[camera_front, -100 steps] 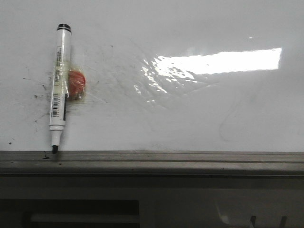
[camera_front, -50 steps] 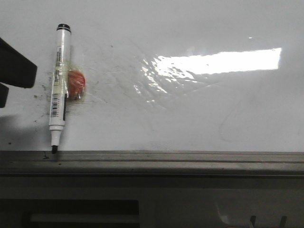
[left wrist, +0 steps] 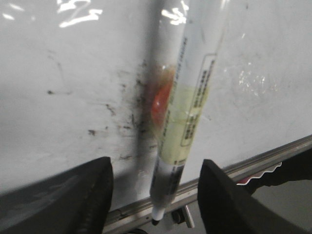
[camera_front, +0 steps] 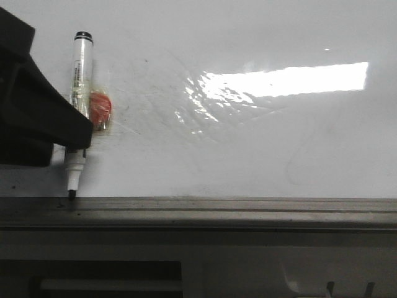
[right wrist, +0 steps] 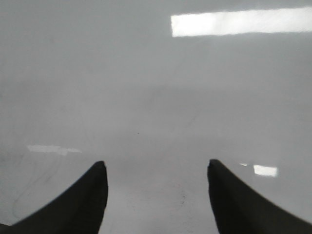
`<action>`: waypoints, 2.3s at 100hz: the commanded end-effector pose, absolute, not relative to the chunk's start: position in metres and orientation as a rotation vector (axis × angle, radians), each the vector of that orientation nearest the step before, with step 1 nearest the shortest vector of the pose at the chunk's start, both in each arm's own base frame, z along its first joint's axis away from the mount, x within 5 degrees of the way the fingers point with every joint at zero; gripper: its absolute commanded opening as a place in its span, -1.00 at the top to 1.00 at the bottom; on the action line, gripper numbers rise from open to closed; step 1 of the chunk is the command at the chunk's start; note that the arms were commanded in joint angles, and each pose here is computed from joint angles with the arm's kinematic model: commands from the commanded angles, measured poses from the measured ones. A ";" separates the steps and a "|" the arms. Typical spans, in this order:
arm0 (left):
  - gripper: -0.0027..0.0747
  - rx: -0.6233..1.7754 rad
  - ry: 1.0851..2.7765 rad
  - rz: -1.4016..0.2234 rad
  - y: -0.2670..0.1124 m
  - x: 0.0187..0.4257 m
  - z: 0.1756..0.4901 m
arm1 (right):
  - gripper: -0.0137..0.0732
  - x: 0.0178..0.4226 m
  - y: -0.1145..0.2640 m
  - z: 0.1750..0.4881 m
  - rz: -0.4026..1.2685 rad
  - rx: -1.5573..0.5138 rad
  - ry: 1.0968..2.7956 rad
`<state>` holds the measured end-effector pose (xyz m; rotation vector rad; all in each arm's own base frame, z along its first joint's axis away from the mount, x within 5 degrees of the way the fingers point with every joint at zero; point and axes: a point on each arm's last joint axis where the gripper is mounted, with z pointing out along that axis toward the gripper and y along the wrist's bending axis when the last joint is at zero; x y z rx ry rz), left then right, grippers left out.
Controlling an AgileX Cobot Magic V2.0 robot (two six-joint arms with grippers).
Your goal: Write number 8 on whiteboard
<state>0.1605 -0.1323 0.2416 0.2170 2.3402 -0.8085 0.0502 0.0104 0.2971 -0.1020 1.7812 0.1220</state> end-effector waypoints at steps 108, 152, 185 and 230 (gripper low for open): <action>0.98 0.811 2.131 -0.713 -0.134 0.140 0.263 | -0.23 0.050 0.029 0.314 0.378 -0.331 1.681; 0.98 1.273 1.917 -0.696 -0.139 0.124 0.277 | -0.23 0.071 0.079 0.330 0.596 -0.795 1.718; 0.98 1.431 1.777 -0.641 -0.140 0.123 0.283 | -0.23 0.087 0.108 0.327 0.572 -0.974 1.698; 0.98 1.603 1.575 -0.510 -0.141 0.124 0.283 | -0.23 0.086 0.148 0.336 0.580 -1.234 1.541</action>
